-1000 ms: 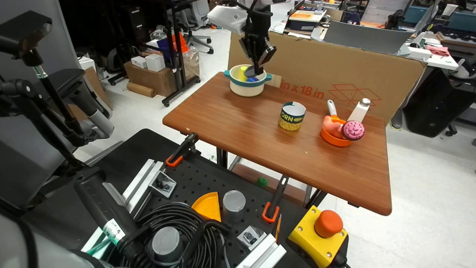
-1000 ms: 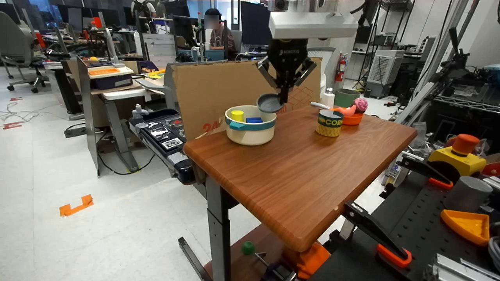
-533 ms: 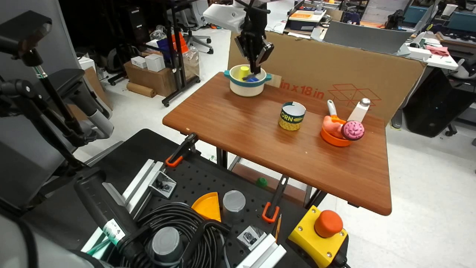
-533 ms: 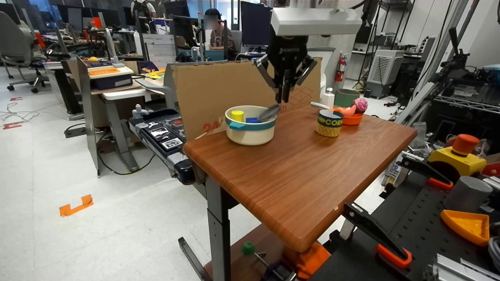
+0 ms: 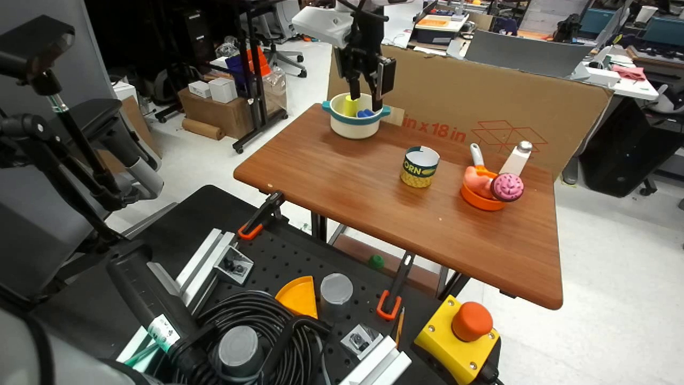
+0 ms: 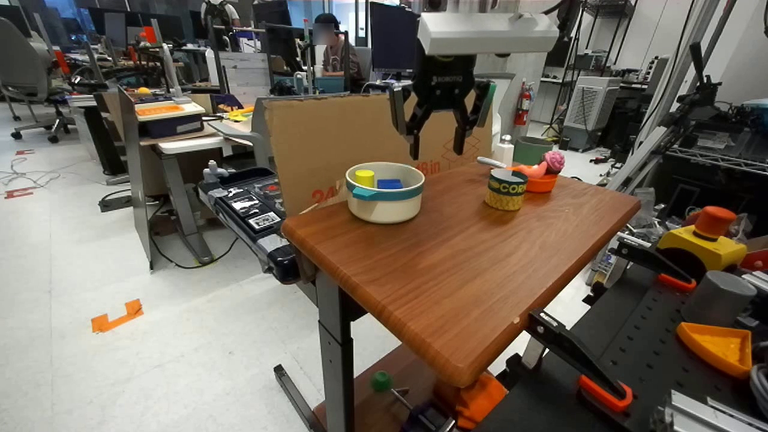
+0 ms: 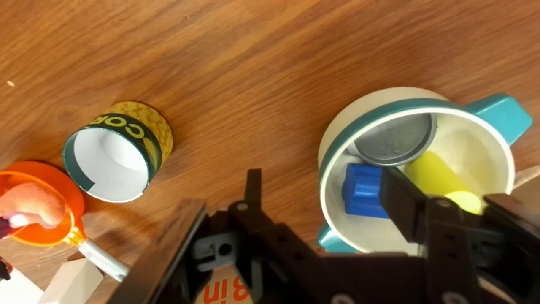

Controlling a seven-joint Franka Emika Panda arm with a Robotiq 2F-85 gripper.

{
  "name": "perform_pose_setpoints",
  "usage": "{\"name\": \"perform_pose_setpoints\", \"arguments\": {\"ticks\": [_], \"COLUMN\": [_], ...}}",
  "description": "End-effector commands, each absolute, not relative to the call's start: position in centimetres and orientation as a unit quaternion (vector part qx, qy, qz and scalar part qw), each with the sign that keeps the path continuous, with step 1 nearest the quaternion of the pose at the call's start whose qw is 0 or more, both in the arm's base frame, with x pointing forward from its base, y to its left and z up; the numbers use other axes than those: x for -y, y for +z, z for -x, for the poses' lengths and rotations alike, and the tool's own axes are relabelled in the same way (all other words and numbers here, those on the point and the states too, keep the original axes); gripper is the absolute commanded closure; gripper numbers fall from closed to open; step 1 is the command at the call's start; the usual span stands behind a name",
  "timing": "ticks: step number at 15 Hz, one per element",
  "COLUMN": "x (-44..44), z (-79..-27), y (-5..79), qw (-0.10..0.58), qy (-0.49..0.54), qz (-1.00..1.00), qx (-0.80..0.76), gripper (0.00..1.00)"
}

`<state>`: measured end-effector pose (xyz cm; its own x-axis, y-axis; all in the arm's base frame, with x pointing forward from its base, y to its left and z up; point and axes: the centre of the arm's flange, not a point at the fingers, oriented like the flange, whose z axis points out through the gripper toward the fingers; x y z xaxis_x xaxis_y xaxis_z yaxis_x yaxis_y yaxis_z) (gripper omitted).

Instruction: Uncover the can and put the pink ball inside and the red plush to the white bowl

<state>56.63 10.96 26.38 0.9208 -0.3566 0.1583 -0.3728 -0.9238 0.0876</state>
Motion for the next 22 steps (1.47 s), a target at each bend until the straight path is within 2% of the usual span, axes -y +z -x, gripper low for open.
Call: {"name": "perform_pose_setpoints", "arguments": {"ticks": [1, 14, 22], "x": [-9.9, -1.6, 3.2], "z": [-56.4, -54.3, -55.3], "y": [27.5, 34.7, 37.7], "qw": [0.058, 0.107, 0.107], "qy": [0.057, 0.033, 0.021], "qz": [-0.978, -0.952, -0.935], "qx": [0.191, 0.284, 0.337], "gripper": [0.0, 0.0, 0.0]}}
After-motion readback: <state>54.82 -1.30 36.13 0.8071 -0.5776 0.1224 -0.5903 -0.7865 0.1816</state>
